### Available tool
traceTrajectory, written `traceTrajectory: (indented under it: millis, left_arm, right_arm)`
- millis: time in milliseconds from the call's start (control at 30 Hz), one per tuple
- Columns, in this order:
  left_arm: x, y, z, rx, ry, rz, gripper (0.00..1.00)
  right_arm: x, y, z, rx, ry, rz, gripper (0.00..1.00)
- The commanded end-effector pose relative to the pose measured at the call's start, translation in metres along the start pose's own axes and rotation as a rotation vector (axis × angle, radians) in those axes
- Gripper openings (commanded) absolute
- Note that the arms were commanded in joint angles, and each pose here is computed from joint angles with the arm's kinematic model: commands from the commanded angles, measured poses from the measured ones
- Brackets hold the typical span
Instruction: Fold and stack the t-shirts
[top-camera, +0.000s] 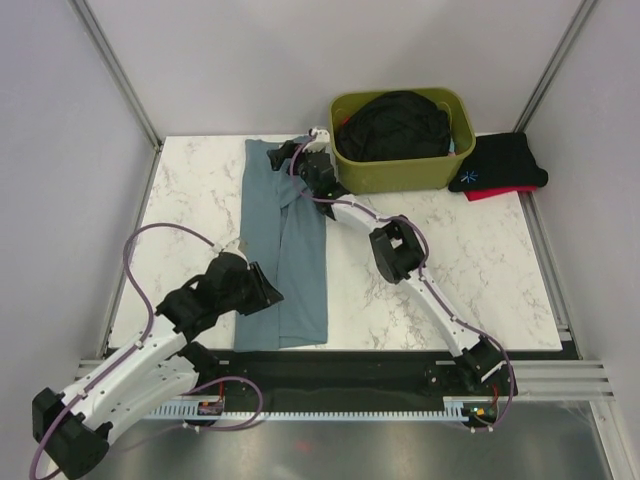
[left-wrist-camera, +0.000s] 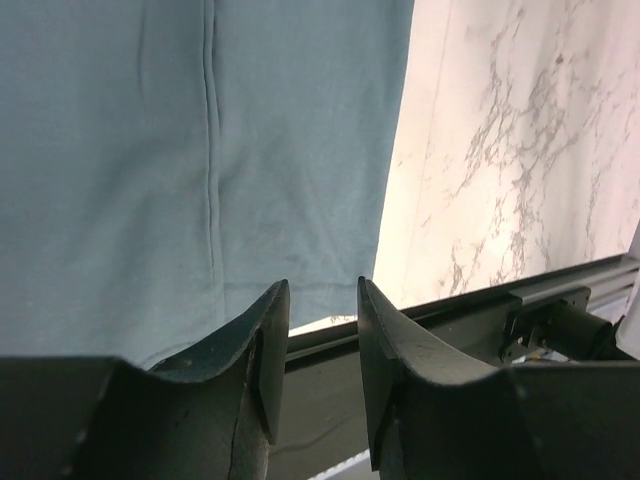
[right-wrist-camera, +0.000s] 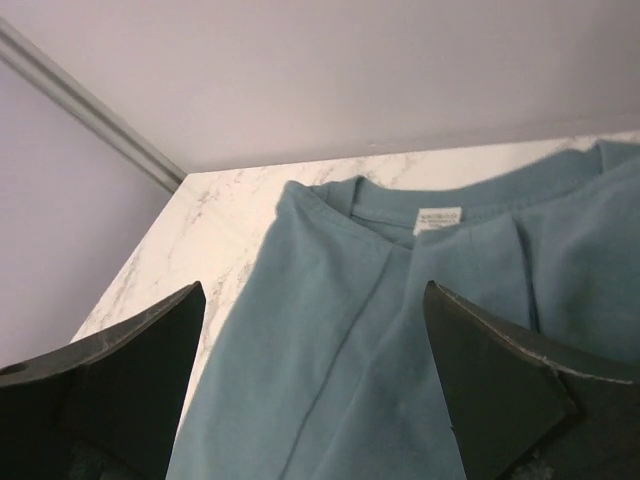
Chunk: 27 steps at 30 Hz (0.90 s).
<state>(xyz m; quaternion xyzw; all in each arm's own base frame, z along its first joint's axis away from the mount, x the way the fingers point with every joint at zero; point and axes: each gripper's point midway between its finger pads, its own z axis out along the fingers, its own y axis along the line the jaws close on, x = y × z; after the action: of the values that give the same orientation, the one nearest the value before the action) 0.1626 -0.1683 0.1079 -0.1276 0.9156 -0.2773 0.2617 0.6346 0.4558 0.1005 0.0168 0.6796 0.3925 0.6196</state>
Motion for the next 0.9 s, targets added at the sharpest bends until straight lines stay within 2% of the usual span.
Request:
traceTrajectory:
  millis: [0,133,267,333,367,400,433,500,533,567,633,700,800,867]
  left_arm:
    - [-0.035,-0.005,-0.015,-0.045,-0.136,0.081,0.41]
    - [-0.045,-0.005,-0.021,-0.073,-0.175,0.076,0.42]
    - [-0.047,0.006,-0.024,-0.124,-0.196,0.052,0.42]
    - [-0.045,0.017,-0.025,-0.175,-0.198,0.023,0.41]
    - [-0.043,0.03,-0.026,-0.234,-0.197,0.016,0.41]
    - [-0.041,0.036,-0.026,-0.259,-0.194,0.01,0.41]
    - [-0.041,0.044,-0.025,-0.297,-0.203,0.008,0.41]
    - [-0.038,0.05,-0.025,-0.321,-0.197,-0.008,0.41]
    - [-0.038,0.051,-0.025,-0.329,-0.2,-0.014,0.41]
    - [-0.039,0.056,-0.025,-0.354,-0.211,-0.021,0.41]
    - [-0.036,0.064,-0.026,-0.399,-0.207,-0.047,0.41]
    - [-0.031,0.067,-0.023,-0.409,-0.197,-0.072,0.41]
    - [-0.022,0.076,-0.018,-0.447,-0.183,-0.087,0.44]
    - [-0.013,0.084,-0.014,-0.473,-0.162,-0.097,0.45]
  right_arm:
    - [-0.166,0.129,-0.015,-0.229,-0.285,-0.123,0.98]
    - [-0.207,0.174,-0.047,-0.26,-0.24,-0.073,0.98]
    - [-0.198,0.188,-0.116,-0.224,-0.084,-0.024,0.98]
    - [-0.167,0.192,-0.147,-0.185,0.058,-0.028,0.98]
    - [-0.165,0.186,-0.173,-0.115,0.097,-0.031,0.98]
    - [-0.133,0.168,-0.196,-0.017,0.234,-0.054,0.98]
    - [-0.115,0.174,-0.219,0.018,0.297,-0.066,0.97]
    - [-0.081,0.148,-0.281,0.157,0.433,-0.101,0.96]
    - [-0.063,0.153,-0.304,0.173,0.482,-0.052,0.95]
    - [-0.044,0.136,-0.339,0.213,0.546,-0.034,0.94]
    - [-0.009,0.133,-0.387,0.242,0.684,0.038,0.87]
    - [0.02,0.121,-0.438,0.279,0.801,0.014,0.81]
    - [0.053,0.132,-0.5,0.272,0.936,-0.044,0.8]
    - [0.066,0.137,-0.528,0.27,0.967,-0.049,0.8]
